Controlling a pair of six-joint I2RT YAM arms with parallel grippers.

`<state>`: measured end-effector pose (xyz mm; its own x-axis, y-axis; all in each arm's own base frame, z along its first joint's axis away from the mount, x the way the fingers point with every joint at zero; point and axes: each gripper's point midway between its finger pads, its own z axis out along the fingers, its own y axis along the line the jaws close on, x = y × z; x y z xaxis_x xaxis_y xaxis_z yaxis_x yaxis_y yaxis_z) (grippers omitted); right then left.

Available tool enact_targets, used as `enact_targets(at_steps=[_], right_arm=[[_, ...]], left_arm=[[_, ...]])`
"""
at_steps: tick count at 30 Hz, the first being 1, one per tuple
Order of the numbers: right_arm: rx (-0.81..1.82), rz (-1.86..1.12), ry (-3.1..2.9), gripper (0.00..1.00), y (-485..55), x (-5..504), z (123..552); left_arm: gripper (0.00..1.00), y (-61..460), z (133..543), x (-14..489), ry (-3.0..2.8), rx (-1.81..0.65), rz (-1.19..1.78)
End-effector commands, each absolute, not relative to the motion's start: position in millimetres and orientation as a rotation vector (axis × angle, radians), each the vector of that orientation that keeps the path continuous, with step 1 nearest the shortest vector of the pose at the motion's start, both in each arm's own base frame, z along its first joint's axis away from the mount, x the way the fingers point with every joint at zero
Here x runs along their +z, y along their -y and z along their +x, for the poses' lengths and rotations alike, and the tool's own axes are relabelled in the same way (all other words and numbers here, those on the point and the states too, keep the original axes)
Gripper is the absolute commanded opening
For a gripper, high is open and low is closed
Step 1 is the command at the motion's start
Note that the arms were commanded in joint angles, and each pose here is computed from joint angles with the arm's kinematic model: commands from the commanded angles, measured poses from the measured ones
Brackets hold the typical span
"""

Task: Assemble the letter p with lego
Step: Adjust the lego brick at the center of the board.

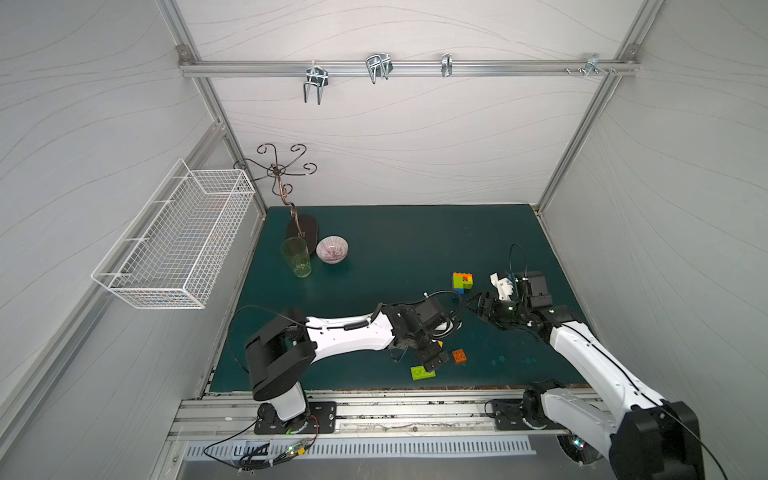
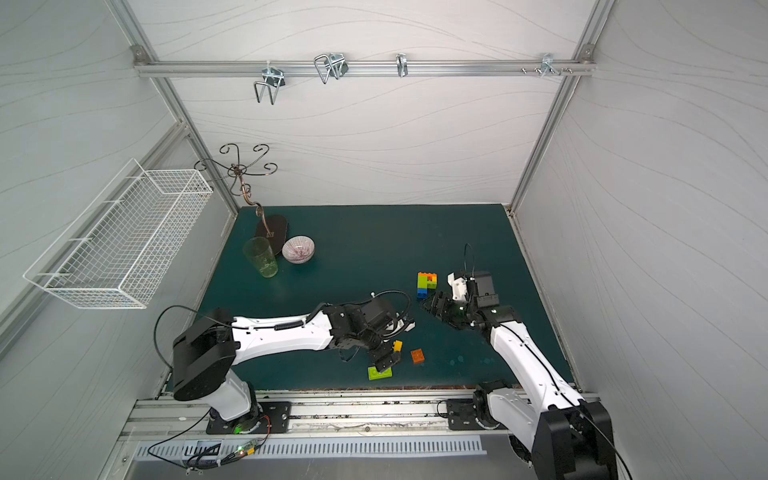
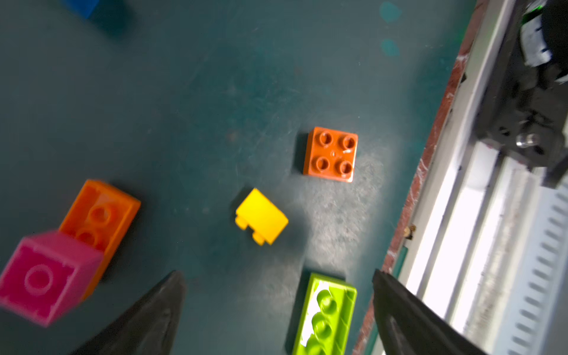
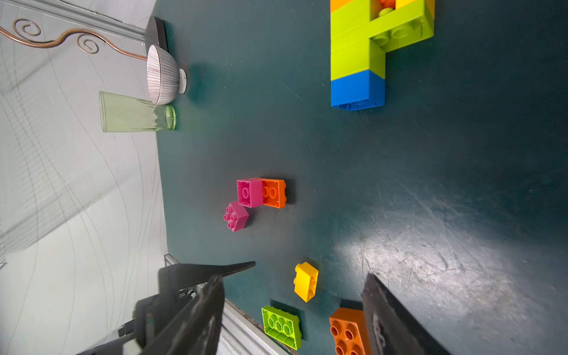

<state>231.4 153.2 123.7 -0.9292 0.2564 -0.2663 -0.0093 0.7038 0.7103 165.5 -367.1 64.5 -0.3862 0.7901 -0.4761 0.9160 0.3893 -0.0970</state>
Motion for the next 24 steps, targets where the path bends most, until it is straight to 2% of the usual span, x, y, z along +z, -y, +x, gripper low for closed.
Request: enact_targets(at_steps=[1,11,24], right_arm=[[1.111,0.178,-2.592,0.72,-154,119,222],[1.142,0.181,-2.589,0.72,-153,117,221],[1.171,0.182,-2.586,0.72,-152,112,221]], left_arm=[[0.97,375,166,57,-2.223,-0.441,1.631],[0.97,397,157,35,-2.250,-0.548,1.727],[0.93,392,143,32,-2.330,-0.597,1.687]])
